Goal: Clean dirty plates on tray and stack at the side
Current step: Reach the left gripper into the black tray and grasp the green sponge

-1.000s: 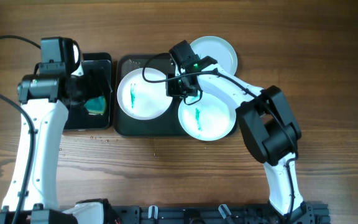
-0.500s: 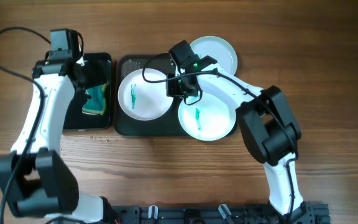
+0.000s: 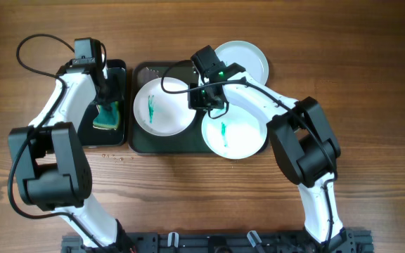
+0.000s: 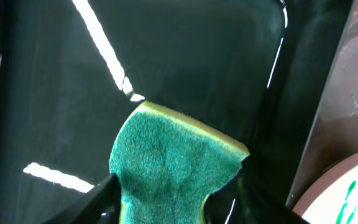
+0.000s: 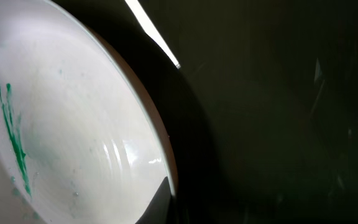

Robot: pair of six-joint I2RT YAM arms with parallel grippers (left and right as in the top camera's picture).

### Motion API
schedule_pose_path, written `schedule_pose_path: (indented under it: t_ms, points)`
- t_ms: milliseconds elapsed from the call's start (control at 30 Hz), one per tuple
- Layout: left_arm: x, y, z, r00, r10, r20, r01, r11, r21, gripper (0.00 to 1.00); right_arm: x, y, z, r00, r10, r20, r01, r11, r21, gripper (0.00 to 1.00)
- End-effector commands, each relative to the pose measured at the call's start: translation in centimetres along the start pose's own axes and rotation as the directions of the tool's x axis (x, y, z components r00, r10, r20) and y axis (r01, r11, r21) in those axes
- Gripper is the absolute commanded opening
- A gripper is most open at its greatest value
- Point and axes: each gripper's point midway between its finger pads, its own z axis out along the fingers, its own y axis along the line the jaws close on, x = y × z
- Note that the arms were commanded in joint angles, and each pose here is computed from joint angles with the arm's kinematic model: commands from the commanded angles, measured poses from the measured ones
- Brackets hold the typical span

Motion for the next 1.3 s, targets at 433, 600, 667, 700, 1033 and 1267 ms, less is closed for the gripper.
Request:
schedule_pose_path:
  t_ms: [433,600,667,700,1033,1267]
  points:
    - [4.8,1.4,1.2,0.989,0.008,-0.15,-0.013,0.999,-0.034,0.39,0.0,-1.1,1.2,1.0,-0.007,0.0,0.007,0.999,0.05,0.04]
    - [4.8,1.4,1.9,0.992,0.006,-0.125,-0.01,0.999,-0.031,0.39,0.1,-1.1,1.2,1.0,-0.006,-0.003,0.006,0.999,0.051,0.04]
    - [4.8,1.3,2.0,0.993,0.006,-0.122,-0.01,0.999,-0.031,0.27,0.1,-1.1,1.2,1.0,-0.006,-0.002,0.007,0.999,0.051,0.04]
    - [4.8,1.3,2.0,0.993,0.006,-0.121,-0.01,0.999,-0.03,0.19,0.1,-1.1,1.2,1.0,-0.007,-0.002,0.007,0.999,0.051,0.04]
    - [2.9,0.6,0.1,0.997,0.001,-0.08,0.0,1.0,0.013,0.04,0.2,-0.6,1.2,1.0,-0.005,-0.012,0.006,1.0,0.025,0.04]
    - [-1.2,-1.2,-5.7,0.999,-0.028,0.042,0.022,0.992,0.128,0.04,0.2,-0.6,1.2,1.0,0.011,-0.01,-0.011,1.0,0.025,0.04]
